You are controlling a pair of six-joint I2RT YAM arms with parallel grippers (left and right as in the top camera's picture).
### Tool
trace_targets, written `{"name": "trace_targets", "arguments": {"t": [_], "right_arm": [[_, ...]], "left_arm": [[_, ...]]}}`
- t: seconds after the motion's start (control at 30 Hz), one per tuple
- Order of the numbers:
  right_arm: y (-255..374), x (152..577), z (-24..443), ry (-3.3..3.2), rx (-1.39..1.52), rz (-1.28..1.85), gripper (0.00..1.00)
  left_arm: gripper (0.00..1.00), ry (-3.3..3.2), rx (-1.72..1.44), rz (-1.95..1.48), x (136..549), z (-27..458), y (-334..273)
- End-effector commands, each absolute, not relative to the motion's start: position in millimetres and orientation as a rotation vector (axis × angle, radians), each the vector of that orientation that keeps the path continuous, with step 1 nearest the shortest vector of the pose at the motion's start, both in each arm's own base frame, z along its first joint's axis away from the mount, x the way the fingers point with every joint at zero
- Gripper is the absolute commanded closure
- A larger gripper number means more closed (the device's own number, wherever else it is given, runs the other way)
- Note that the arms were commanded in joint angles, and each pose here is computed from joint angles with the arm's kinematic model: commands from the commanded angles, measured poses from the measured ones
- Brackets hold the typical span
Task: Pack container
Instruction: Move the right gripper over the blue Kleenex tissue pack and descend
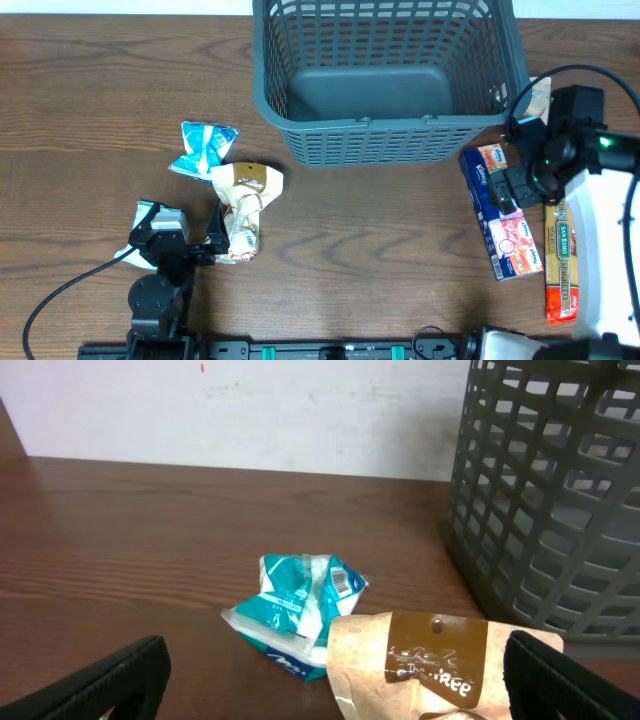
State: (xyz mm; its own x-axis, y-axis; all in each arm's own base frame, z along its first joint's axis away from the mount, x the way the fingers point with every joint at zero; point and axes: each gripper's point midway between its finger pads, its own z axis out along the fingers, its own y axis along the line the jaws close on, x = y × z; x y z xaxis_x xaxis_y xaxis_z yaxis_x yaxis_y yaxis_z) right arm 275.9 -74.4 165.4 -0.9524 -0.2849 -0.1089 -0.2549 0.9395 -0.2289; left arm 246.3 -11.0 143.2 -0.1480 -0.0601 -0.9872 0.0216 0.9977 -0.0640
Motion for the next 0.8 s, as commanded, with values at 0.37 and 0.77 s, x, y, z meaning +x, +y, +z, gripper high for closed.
{"name": "trace_targets", "arguments": {"t": [0.37, 0.77], "right_arm": [[-76, 277, 178, 2.905, -0.432, -0.328, 0.01], [-87, 273, 195, 2.816, -0.323, -0.248, 0.01]], "left_arm": [[0.01, 1.771, -0.033, -0.068, 244, 127, -11], [0.01, 1.771, -0.033, -0.067, 244, 127, -11]]}}
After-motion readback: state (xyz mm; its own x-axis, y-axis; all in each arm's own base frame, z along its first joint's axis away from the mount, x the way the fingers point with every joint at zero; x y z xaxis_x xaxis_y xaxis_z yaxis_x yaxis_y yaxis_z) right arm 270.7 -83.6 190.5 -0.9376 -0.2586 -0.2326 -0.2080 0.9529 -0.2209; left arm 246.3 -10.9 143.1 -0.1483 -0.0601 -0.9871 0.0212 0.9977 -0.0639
